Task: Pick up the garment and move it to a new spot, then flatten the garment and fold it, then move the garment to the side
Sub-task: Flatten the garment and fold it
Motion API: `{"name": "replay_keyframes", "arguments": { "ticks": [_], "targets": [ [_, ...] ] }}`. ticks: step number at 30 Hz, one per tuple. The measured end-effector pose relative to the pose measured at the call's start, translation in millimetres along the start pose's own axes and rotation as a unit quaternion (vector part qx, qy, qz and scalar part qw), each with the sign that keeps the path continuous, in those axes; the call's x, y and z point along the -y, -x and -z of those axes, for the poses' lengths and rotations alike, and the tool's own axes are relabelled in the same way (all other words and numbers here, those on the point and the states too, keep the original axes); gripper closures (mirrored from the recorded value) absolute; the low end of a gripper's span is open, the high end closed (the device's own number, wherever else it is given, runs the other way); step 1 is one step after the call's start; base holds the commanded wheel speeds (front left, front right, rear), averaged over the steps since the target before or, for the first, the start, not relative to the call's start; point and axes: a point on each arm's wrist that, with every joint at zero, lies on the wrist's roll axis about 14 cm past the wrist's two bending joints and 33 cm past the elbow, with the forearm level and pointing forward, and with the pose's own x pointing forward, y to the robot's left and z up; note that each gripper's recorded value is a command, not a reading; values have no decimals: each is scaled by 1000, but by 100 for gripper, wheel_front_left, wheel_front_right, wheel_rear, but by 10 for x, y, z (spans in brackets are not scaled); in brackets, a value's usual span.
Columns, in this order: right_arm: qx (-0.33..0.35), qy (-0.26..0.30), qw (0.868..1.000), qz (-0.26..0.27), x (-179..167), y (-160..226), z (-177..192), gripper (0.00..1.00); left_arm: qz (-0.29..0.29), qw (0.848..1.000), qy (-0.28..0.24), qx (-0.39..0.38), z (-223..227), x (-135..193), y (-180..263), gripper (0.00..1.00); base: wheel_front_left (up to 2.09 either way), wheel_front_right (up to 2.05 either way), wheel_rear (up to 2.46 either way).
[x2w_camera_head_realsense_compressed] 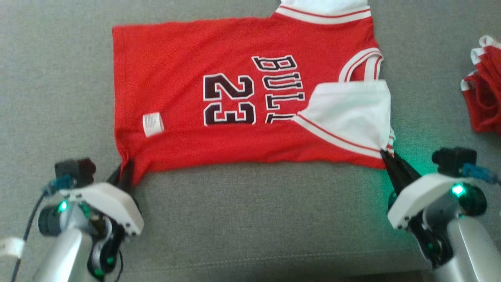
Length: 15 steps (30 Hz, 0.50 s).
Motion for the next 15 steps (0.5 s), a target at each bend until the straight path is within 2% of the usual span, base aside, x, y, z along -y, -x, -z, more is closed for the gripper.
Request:
{"name": "replay_keyframes", "arguments": {
  "ticks": [15],
  "targets": [
    [-46,-38,998,15,-16,581,491,100,-30,998,38,-29,404,-22,595,100,0,0,0]
  ]
}}
